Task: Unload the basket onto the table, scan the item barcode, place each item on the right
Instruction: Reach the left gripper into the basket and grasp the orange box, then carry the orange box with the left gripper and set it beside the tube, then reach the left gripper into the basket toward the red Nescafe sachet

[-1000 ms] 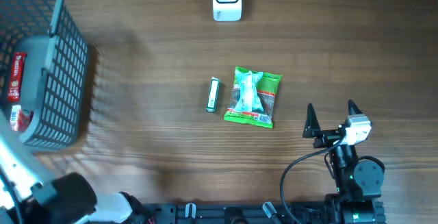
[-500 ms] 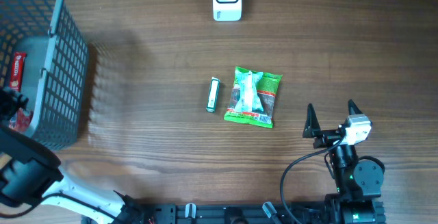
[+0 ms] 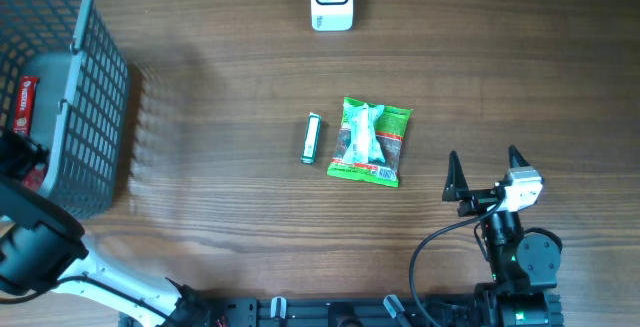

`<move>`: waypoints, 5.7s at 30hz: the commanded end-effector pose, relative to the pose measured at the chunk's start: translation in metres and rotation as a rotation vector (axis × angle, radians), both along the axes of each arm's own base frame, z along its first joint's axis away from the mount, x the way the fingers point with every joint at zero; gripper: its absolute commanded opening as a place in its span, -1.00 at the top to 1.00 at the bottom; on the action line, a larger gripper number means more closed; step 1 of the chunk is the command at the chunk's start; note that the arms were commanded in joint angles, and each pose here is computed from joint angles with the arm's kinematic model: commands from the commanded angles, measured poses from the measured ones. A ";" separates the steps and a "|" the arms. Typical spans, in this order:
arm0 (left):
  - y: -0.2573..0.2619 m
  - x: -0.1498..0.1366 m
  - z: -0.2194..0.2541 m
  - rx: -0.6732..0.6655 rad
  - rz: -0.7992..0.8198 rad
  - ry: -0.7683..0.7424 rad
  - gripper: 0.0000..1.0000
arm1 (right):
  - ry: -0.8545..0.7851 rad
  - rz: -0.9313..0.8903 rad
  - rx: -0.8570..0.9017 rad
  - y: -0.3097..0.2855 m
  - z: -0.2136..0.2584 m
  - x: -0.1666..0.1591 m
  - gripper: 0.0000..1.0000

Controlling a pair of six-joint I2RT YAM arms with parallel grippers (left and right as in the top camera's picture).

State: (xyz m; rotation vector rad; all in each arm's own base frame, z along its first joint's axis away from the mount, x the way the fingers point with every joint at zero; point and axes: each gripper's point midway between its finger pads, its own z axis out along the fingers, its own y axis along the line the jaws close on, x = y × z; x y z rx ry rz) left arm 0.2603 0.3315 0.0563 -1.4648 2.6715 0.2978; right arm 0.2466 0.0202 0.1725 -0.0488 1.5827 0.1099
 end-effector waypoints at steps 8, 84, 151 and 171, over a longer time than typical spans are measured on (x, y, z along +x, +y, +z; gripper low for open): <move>-0.027 0.017 -0.020 -0.161 -0.015 -0.110 0.23 | -0.006 0.008 -0.011 0.001 0.001 0.000 -0.99; -0.535 0.074 -0.038 -0.309 -1.003 -0.125 0.49 | -0.004 0.008 -0.011 0.001 0.000 0.000 -0.99; -0.011 0.122 0.098 0.252 -0.498 -0.167 -0.50 | -0.005 0.008 -0.011 0.001 0.001 0.000 -1.00; 0.029 0.106 0.006 0.153 -0.512 -0.059 -0.44 | -0.004 0.008 -0.012 0.001 0.000 0.000 -1.00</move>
